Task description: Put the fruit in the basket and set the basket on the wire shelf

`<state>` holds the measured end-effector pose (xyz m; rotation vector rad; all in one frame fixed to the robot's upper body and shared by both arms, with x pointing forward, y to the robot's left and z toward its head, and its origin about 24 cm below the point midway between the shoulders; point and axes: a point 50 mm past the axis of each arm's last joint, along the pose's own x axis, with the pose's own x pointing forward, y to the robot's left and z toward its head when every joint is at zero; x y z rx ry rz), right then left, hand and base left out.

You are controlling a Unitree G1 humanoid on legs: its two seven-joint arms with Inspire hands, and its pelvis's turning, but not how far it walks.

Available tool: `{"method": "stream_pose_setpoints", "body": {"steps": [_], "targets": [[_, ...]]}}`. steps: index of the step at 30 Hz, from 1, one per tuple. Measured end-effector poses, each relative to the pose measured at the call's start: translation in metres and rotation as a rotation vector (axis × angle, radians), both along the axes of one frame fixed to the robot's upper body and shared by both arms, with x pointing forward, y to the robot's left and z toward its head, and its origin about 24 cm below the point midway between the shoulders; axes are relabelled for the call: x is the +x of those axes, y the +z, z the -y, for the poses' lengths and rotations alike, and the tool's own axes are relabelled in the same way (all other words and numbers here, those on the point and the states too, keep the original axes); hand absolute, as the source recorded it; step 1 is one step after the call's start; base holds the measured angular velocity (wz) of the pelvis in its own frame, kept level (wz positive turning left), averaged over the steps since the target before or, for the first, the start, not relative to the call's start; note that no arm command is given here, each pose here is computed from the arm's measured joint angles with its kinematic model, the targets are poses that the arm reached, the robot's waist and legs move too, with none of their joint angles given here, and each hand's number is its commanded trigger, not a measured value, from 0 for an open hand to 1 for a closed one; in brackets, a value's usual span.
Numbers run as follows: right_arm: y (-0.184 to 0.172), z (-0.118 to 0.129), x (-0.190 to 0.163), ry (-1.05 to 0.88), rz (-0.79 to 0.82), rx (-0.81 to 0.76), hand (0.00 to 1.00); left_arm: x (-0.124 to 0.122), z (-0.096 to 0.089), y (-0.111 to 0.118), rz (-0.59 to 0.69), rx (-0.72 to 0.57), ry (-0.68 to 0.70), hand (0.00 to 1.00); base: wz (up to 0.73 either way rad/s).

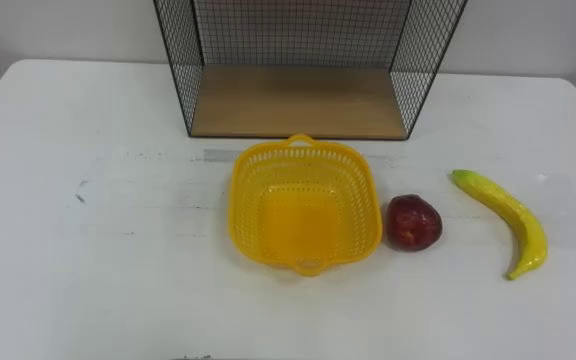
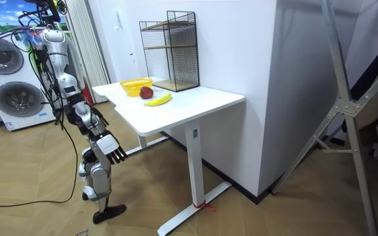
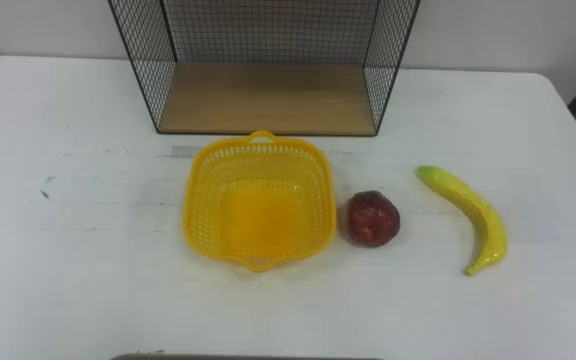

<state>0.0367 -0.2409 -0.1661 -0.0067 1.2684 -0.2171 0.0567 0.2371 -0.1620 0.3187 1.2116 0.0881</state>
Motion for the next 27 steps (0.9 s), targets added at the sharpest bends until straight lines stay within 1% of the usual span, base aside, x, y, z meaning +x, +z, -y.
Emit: {"method": "stream_pose_setpoints", "body": {"steps": [14,23,25,27], "targets": [[0.0,0.0,-0.001,-0.014,-0.001,0.001,0.0,0.0,0.0,0.0,0.003,0.0,0.003,0.0,0.0],[-0.003,-0.001,-0.017,-0.247,-0.032,0.012,0.0,-0.002,-0.001,0.0,0.001,0.008,0.01,0.0,0.0],[-0.004,-0.003,-0.025,-0.382,-0.04,0.022,0.0,-0.003,-0.002,0.0,0.003,0.008,0.023,0.0,0.0],[-0.004,-0.002,-0.03,-0.468,-0.053,0.025,0.0,-0.006,-0.003,0.0,0.001,0.01,0.035,0.0,-0.02]]}}
